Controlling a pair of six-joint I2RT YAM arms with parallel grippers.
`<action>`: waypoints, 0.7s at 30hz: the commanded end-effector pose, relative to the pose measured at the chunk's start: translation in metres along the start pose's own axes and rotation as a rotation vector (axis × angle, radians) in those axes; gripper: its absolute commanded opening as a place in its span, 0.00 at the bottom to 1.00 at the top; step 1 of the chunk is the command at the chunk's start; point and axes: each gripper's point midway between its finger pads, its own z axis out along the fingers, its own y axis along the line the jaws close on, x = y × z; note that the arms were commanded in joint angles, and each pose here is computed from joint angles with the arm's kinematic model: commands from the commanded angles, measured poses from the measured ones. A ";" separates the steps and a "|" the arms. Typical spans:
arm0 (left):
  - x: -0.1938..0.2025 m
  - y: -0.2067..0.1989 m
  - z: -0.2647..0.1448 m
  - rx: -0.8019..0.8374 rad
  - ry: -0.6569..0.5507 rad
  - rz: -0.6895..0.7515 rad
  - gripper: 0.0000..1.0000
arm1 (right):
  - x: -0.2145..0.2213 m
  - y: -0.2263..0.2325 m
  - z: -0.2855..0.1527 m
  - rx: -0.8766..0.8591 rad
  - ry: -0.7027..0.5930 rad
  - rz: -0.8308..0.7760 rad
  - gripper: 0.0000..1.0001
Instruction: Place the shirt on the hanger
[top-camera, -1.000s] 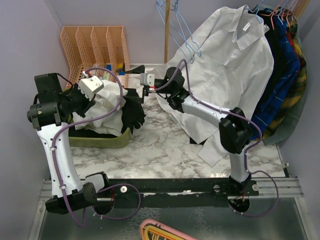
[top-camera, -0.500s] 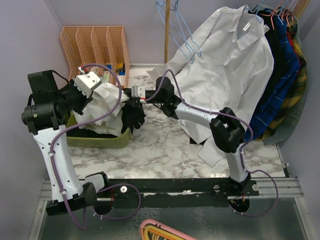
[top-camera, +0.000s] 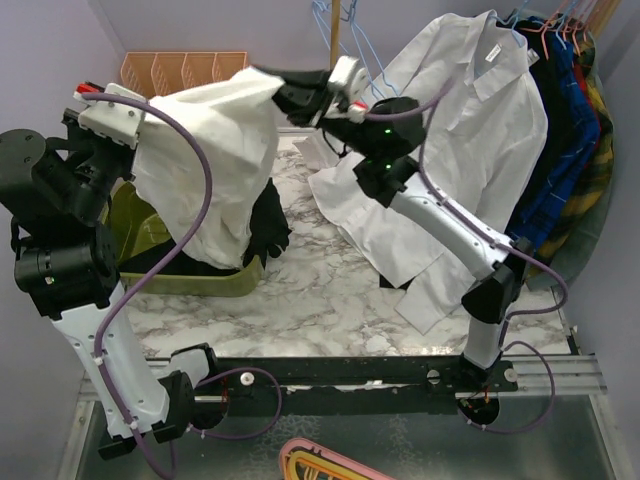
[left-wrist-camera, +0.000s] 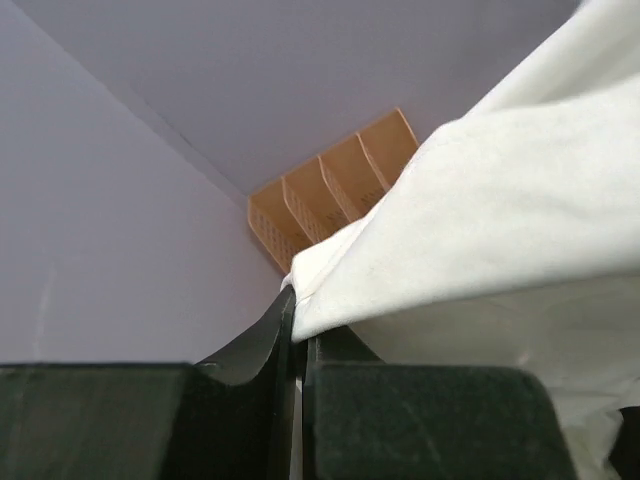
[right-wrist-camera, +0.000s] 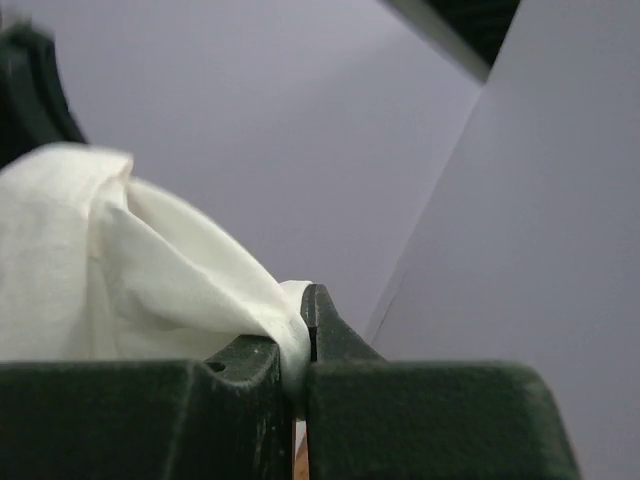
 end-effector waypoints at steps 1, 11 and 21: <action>-0.063 0.054 -0.007 -0.253 -0.218 -0.074 0.00 | -0.127 -0.070 0.008 0.258 -0.121 0.048 0.01; -0.047 -0.022 0.031 0.225 -0.263 -0.060 0.04 | -0.208 -0.085 -0.027 0.319 -0.048 0.016 0.01; 0.030 -0.077 0.063 0.523 -0.067 -0.176 0.16 | -0.083 0.016 -0.143 0.320 0.416 0.458 0.01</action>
